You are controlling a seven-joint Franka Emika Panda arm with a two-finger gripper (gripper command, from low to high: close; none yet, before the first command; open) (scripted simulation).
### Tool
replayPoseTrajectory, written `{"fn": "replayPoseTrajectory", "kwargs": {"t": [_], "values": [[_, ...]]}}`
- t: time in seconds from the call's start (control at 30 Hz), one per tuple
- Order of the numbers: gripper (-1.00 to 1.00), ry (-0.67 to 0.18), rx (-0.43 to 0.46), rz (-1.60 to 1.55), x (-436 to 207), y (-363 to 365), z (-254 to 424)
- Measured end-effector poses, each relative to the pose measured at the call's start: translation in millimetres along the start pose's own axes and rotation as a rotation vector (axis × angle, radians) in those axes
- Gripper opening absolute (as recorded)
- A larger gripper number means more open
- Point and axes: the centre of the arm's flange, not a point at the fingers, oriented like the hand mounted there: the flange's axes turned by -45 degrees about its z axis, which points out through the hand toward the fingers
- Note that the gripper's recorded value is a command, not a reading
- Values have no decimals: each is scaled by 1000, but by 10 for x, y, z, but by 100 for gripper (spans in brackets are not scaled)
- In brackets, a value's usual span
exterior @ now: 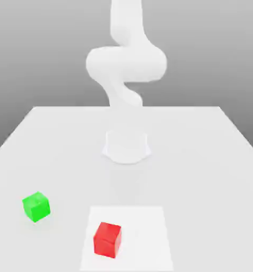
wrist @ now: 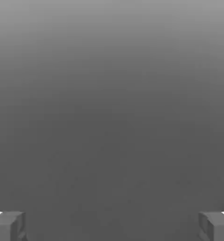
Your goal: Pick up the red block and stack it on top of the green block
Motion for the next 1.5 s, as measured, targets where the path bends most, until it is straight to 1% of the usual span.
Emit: {"fn": "replayPoseTrajectory", "kwargs": {"t": [0.17, 0.33, 0.57, 0.73, 0.77, 0.9, 0.93, 1.17, 1.33, 1.4, 1.5], "values": [[0, -160, -29, 46, -219, 82, 1094], [0, -315, -54, 93, -654, 191, 2057], [0, -530, -83, 164, -1570, 350, 3161], [0, -684, -99, 218, -2389, 433, 3733], [0, -700, -100, 223, -2511, 437, 3827], [0, -715, -101, 227, -2862, 445, 4186], [-100, -716, -101, 228, -2946, 446, 4270], [-100, -715, -101, 228, -2968, 447, 4291], [-100, -715, -102, 228, -2636, 440, 3915], [-100, -711, -138, 324, -2598, 638, 3785], [-100, -695, -226, 557, -2654, 1141, 3597]]}}
